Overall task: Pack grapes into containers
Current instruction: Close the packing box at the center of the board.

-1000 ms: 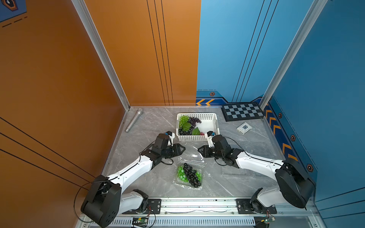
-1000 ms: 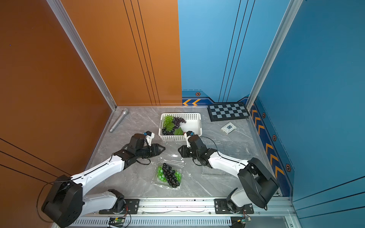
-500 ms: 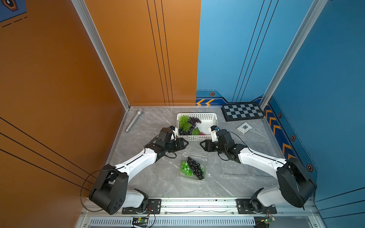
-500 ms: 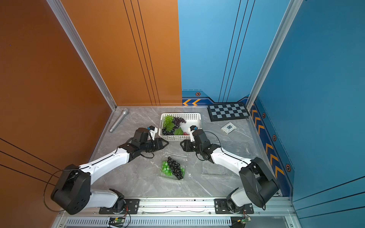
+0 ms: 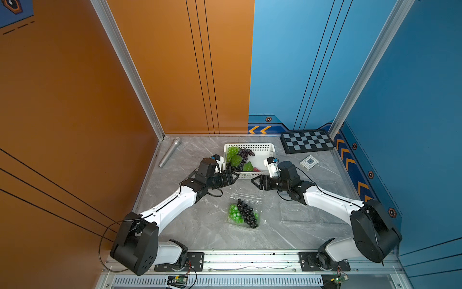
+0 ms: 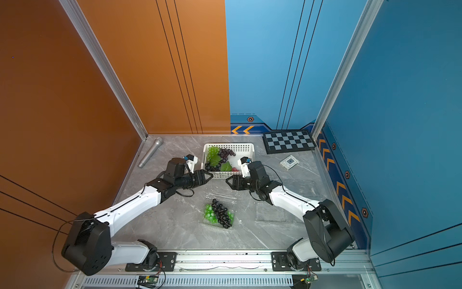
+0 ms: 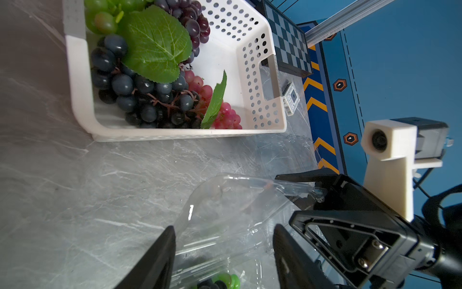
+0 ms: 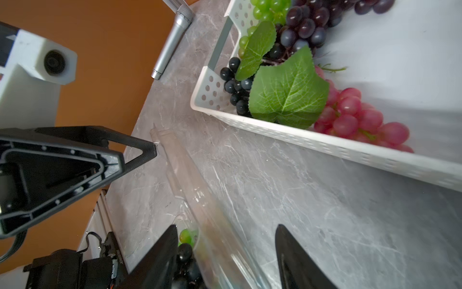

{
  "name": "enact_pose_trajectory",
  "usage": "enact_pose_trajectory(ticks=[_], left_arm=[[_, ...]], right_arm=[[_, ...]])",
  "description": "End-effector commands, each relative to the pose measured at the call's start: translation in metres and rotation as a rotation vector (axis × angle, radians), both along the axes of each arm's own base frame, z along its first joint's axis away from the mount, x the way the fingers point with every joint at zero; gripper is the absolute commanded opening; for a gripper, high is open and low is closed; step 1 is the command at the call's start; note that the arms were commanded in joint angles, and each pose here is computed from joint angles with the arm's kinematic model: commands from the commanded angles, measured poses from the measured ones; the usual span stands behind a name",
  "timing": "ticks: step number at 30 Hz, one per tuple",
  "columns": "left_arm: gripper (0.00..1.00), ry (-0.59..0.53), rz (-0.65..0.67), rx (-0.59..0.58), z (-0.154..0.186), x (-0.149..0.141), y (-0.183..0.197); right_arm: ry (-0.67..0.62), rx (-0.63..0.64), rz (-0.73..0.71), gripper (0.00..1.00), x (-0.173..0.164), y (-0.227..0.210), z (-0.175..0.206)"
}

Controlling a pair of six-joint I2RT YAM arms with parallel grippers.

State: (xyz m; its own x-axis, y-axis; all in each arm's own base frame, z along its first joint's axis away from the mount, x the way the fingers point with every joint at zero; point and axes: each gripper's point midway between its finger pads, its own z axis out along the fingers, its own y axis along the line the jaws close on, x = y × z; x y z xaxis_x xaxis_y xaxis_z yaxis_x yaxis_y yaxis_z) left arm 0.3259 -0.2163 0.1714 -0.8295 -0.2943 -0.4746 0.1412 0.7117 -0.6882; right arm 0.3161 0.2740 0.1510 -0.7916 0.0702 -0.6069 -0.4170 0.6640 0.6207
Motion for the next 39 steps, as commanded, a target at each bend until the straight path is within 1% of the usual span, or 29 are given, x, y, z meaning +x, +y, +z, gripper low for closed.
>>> enact_pose_trajectory(ticks=[1, 4, 9, 13, 17, 18, 20, 29, 36, 39], left_arm=[[0.64, -0.041, 0.032, 0.041, 0.019, -0.004, 0.018], [0.64, -0.029, 0.064, 0.070, 0.021, -0.015, 0.036], [0.65, 0.011, 0.100, 0.078, 0.017, -0.032, 0.056], [0.65, 0.055, 0.113, 0.067, 0.009, -0.046, 0.065], [0.63, 0.092, 0.113, 0.078, 0.002, -0.060, 0.072], [0.63, 0.098, 0.115, 0.080, 0.001, -0.063, 0.074], [0.63, 0.110, 0.119, 0.084, 0.000, -0.070, 0.077], [0.63, 0.170, 0.107, 0.041, -0.010, -0.097, 0.079], [0.59, 0.239, 0.066, 0.012, -0.024, -0.117, 0.074], [0.57, 0.262, 0.052, 0.023, -0.029, -0.125, 0.074]], right_arm=[[-0.043, 0.038, 0.061, 0.63, -0.011, 0.004, 0.023], [-0.060, 0.045, 0.082, 0.65, -0.020, 0.005, 0.033], [-0.072, 0.058, 0.133, 0.66, -0.038, 0.011, 0.047], [-0.079, 0.049, 0.194, 0.67, -0.059, 0.021, 0.053], [-0.085, 0.038, 0.224, 0.67, -0.075, 0.028, 0.057], [-0.081, 0.033, 0.255, 0.67, -0.087, 0.035, 0.057], [-0.081, 0.018, 0.274, 0.67, -0.096, 0.039, 0.057], [-0.042, -0.017, 0.341, 0.65, -0.120, 0.055, 0.045], [-0.041, -0.075, 0.358, 0.63, -0.129, 0.070, 0.031], [-0.047, -0.097, 0.365, 0.63, -0.132, 0.077, 0.026]])
